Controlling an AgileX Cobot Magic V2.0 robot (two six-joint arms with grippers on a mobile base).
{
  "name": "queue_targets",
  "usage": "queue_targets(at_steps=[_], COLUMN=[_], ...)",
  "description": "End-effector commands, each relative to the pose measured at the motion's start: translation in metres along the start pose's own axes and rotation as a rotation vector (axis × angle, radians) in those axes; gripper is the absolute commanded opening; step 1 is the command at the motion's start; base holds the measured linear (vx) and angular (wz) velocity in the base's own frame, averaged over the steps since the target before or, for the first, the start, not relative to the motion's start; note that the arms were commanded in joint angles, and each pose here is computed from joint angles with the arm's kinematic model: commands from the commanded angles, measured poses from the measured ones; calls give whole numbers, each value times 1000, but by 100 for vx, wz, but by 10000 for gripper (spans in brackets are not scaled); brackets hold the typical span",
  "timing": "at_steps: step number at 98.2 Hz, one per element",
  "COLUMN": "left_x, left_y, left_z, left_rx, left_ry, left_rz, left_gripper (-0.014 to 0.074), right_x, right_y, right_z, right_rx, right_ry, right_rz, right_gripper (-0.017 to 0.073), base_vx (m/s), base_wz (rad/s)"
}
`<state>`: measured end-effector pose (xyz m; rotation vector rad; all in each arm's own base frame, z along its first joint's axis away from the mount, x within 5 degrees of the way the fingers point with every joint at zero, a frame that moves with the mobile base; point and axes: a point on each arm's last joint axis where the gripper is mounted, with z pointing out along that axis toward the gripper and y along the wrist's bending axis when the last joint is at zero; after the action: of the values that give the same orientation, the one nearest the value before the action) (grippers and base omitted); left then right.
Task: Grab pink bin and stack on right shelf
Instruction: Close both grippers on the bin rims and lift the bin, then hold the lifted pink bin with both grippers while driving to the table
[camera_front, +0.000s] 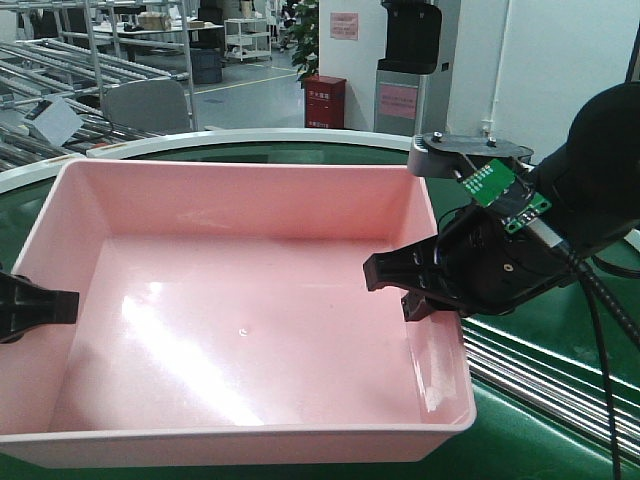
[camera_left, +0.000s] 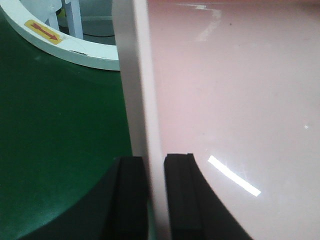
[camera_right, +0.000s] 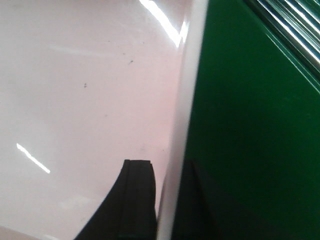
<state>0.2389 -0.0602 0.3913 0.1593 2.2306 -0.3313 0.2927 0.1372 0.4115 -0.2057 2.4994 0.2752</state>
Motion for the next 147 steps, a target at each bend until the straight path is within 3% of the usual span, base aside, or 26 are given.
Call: queue_targets(at_steps=[1, 147], left_x=[-16, -14], left_y=[-2, -2], left_z=[-18, -17], left_rx=[-6, -7], left_ry=[-143, -124], left_rz=[34, 36], left_gripper=[-5, -5], right_x=[-10, -10], right_y=[-8, -8], right_z=[-29, -29], right_rx=[28, 28], right_ry=[-136, -138], right_rz=[-34, -34], right_gripper=[-8, -8], base_vx=[0, -6], base_wz=[0, -7])
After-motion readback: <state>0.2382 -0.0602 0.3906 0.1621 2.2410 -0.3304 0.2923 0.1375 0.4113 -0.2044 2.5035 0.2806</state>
